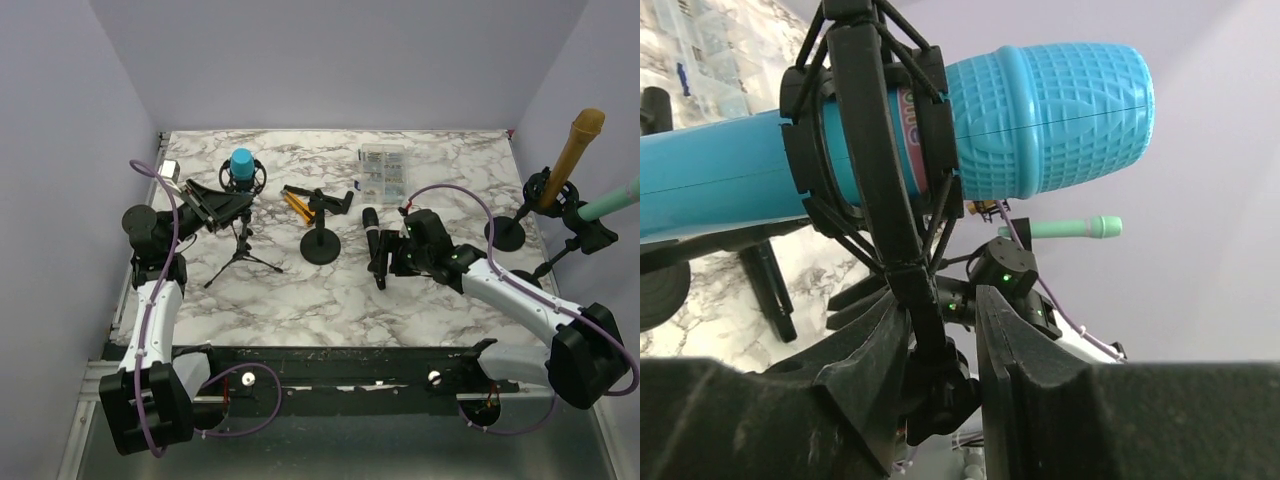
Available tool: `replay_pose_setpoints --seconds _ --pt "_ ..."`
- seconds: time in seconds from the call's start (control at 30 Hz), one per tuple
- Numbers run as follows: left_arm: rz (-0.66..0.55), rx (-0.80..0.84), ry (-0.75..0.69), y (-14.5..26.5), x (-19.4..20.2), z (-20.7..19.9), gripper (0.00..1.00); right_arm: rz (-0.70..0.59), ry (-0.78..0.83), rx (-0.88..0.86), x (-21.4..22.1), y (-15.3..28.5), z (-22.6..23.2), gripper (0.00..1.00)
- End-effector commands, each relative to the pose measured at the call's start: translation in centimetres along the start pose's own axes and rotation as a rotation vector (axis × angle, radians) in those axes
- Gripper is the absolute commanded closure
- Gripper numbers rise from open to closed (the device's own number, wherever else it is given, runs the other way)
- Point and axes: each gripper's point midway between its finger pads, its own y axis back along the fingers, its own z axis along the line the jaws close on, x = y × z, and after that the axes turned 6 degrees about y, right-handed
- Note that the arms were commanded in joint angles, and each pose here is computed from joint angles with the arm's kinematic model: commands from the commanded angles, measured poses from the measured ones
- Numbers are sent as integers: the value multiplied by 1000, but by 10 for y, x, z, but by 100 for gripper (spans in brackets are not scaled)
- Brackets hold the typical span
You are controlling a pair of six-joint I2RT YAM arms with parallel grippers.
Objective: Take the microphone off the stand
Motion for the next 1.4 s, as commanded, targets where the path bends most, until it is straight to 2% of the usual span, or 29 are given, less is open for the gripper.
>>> replay_pose_setpoints --seconds 0.0,0.3,0.43,0.8,0.9,1.0,1.1,1.27,1.37 --pt "80 70 39 8 23 -8 67 6 -12 -22 -3 -1 5 34" --pt "75 134 7 13 29 -50 66 16 -11 -10 -3 -2 4 34" --pt "68 140 25 15 31 -52 66 14 -16 -15 -3 -2 5 34" --pt "62 -22 96 12 45 19 64 6 -19 -11 -1 1 3 34" --pt "75 -52 108 14 51 30 53 3 -18 -5 0 1 1 34" --pt "68 -67 92 17 55 31 32 5 -10 6 1 2 -1 34" --pt "48 -106 29 20 54 28 16 -16 4 11 -8 8 0 34" --pt "-3 -239 -121 26 44 24 2 -71 41 1 -35 21 11 34" --pt "-59 -328 -198 33 34 25 1 -115 62 -14 -58 31 21 33"
